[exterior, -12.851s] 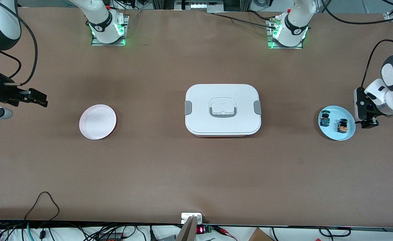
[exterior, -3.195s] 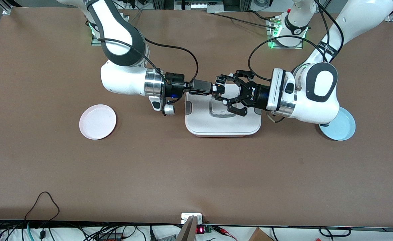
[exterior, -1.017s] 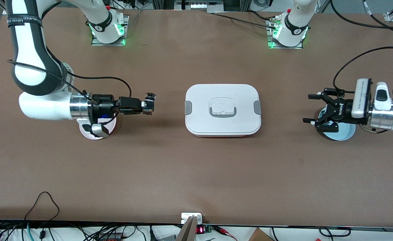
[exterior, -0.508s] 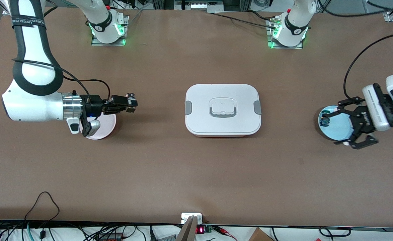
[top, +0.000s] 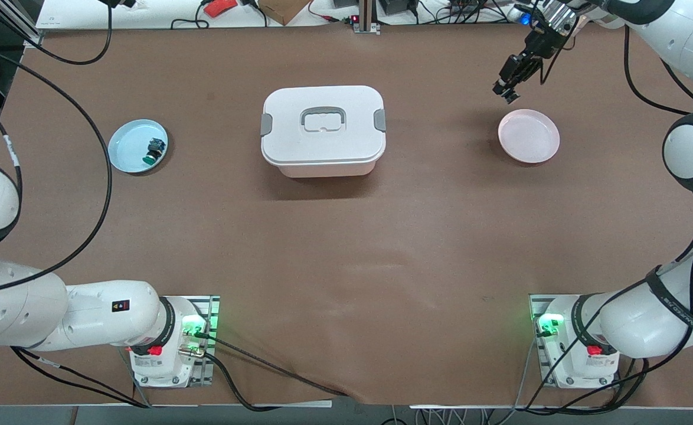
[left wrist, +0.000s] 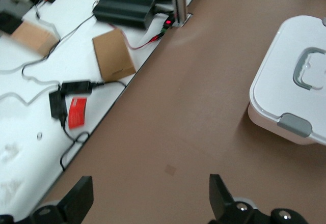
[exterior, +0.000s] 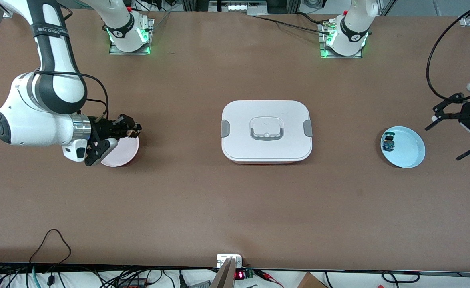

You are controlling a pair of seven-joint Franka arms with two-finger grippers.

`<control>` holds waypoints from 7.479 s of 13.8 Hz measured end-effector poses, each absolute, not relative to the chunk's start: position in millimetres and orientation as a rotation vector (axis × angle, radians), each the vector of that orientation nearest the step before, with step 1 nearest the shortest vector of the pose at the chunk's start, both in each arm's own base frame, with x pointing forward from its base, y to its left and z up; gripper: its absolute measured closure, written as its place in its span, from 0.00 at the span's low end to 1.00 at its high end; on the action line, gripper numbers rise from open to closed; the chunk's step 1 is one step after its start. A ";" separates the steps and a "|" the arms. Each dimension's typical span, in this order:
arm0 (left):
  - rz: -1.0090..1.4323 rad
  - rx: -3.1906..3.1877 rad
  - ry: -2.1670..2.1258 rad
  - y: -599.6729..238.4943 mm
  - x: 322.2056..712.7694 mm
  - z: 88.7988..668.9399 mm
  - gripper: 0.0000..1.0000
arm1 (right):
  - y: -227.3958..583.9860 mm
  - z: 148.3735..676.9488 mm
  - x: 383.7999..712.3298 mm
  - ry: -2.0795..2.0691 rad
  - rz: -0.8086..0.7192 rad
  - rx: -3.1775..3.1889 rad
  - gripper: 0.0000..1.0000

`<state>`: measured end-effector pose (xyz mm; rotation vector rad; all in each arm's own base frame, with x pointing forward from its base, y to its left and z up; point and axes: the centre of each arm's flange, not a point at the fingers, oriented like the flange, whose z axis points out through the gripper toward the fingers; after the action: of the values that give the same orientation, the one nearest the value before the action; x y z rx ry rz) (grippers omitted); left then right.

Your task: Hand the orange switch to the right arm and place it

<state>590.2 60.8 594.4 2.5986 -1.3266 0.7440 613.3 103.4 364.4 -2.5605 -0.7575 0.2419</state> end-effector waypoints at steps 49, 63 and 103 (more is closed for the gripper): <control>0.023 3.127 0.038 -19.9 562.4 624.4 0.00 | 67.8 276.5 576.1 -2.129 -0.062 -2.514 0.00; -0.094 3.129 -0.009 -35.9 551.5 625.6 0.00 | 73.5 473.8 604.6 -0.753 -0.078 -2.988 0.00; -0.137 3.129 -0.054 -50.0 543.7 637.3 0.00 | -8.9 570.4 595.9 -0.013 -0.004 -3.168 0.00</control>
<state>543.7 -50.0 637.3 3.1291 -0.0536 -0.1370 595.9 -8.9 570.4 -3.1679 -0.0129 -0.0045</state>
